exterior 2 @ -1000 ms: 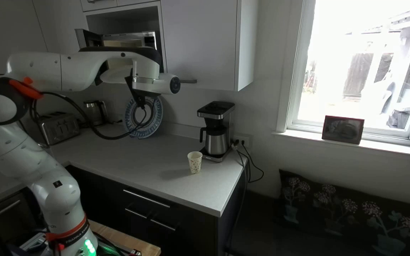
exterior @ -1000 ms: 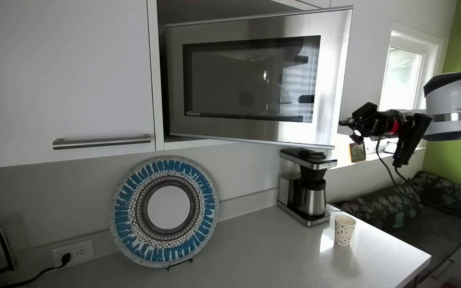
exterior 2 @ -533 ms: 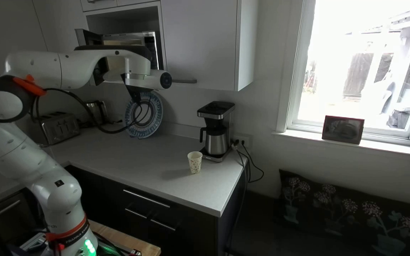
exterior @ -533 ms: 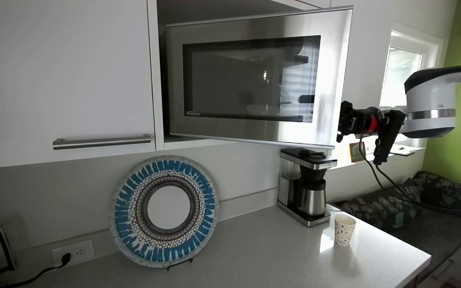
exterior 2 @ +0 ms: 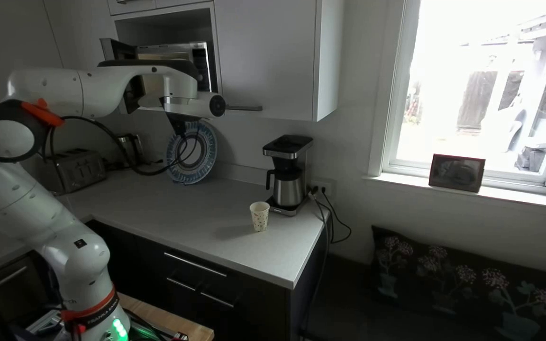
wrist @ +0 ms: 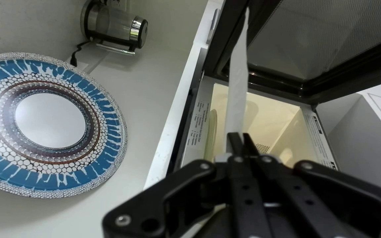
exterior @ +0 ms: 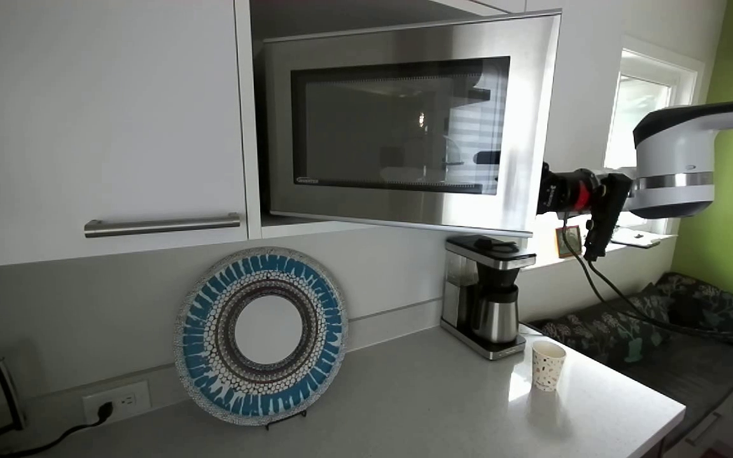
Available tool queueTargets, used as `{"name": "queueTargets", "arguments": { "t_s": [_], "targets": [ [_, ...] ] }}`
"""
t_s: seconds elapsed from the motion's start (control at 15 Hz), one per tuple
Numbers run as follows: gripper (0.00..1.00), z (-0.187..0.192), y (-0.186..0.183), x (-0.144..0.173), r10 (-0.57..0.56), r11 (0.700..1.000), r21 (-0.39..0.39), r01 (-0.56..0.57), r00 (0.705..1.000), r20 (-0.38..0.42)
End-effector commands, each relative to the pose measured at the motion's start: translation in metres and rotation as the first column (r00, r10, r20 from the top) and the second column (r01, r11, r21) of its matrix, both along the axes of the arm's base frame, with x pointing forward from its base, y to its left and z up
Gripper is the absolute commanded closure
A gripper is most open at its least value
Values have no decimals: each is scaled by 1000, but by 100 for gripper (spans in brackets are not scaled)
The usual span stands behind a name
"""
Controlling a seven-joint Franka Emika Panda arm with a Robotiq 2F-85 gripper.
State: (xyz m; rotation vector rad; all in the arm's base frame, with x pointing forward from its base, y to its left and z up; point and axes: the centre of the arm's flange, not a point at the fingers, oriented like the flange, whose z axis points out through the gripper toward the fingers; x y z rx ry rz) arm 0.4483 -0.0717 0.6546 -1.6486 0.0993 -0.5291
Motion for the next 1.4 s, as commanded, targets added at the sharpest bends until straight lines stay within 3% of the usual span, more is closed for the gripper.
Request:
{"name": "queueTargets", "arguments": {
  "t_s": [0.0,0.27,0.47,0.87,1.33],
  "targets": [
    [99,0,0,0,0,1000,0,0,1000,0],
    [100,0,0,0,0,1000,0,0,1000,0],
    [100,4,8,15,-62,998,31,62,998,-4],
    [100,10,40,35,-152,986,74,151,988,4],
    [100,18,73,32,-185,973,137,187,982,-28]
  ]
}}
